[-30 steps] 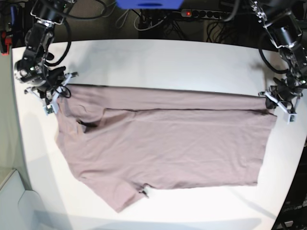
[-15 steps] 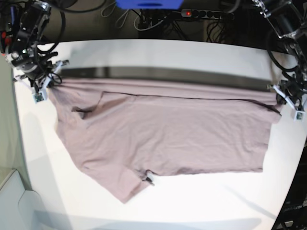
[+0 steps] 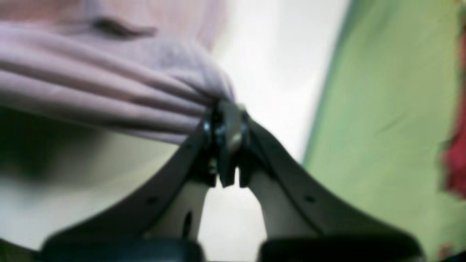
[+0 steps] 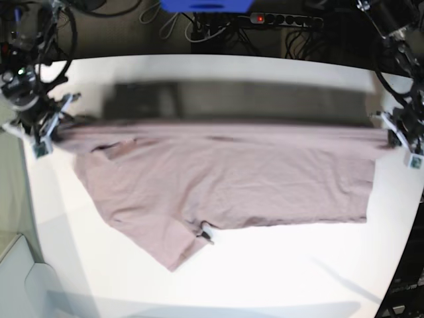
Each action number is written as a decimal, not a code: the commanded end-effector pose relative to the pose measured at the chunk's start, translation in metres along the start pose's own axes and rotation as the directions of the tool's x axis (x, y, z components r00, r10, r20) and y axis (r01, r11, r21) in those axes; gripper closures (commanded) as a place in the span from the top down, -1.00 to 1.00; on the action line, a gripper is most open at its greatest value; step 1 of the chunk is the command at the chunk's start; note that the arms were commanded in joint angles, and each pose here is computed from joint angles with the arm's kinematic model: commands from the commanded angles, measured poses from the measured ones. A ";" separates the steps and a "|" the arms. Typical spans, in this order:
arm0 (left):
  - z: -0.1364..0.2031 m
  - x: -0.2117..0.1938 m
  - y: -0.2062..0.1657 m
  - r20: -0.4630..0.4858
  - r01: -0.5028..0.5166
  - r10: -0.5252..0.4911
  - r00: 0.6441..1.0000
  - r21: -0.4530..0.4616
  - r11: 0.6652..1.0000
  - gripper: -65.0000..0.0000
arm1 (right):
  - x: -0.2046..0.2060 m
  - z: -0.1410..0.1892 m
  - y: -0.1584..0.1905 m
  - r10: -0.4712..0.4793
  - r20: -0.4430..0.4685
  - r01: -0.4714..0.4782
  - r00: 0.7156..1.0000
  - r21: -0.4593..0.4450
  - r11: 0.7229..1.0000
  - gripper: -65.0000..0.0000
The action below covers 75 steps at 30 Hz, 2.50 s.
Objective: Layout the t-shirt on the table in an organized manner, then fold the t-shirt properly
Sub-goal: 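Lift the shirt edge with both grippers and fold it over toward the hem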
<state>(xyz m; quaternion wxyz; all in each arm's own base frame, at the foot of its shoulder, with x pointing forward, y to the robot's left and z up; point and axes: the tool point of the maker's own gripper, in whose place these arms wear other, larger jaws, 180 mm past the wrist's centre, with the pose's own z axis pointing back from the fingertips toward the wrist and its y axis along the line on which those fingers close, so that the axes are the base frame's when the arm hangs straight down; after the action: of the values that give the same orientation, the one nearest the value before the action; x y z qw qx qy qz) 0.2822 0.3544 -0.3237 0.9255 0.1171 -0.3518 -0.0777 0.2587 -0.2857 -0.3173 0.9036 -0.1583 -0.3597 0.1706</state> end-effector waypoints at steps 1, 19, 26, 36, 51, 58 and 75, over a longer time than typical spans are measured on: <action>0.012 0.015 0.024 0.015 0.021 -0.022 1.000 0.087 0.996 -0.99 | -0.006 0.006 -0.023 0.029 -0.059 -0.033 0.998 -0.077 0.996 -1.00; 0.034 -0.059 0.030 -0.117 -0.045 0.061 0.991 0.130 0.990 -0.99 | -0.076 0.020 0.033 0.012 -0.167 -0.003 0.986 0.056 0.998 -1.00; 0.030 -0.105 0.019 -0.233 -0.062 0.081 0.969 0.087 0.994 -0.99 | -0.094 0.026 0.046 0.018 -0.206 0.001 0.978 0.089 0.996 -1.00; 0.014 -0.159 0.002 -0.344 -0.158 0.157 0.926 0.026 0.987 -0.99 | -0.121 0.025 0.068 0.024 -0.269 0.020 0.963 0.156 0.988 -1.00; 0.018 -0.166 0.001 -0.332 -0.158 0.156 0.930 0.023 0.987 -0.18 | -0.132 0.023 0.069 0.014 -0.297 0.036 0.955 0.161 0.986 -0.18; 0.020 -0.162 -0.005 -0.312 -0.156 0.155 0.937 0.020 0.988 0.03 | -0.114 0.028 0.061 0.029 -0.252 0.006 0.967 0.136 0.991 0.08; 0.042 -0.116 0.039 -0.117 -0.249 0.273 0.955 0.185 0.951 0.04 | -0.060 0.011 0.037 0.008 -0.127 0.000 0.992 0.065 0.998 0.09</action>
<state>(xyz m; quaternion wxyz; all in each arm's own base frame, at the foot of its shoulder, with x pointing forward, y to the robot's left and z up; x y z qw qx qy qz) 0.1624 0.4049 -0.3697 0.9443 0.1420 -0.2830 0.0899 0.1979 -0.2731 -0.3687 0.9344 -0.1333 -0.2805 0.1744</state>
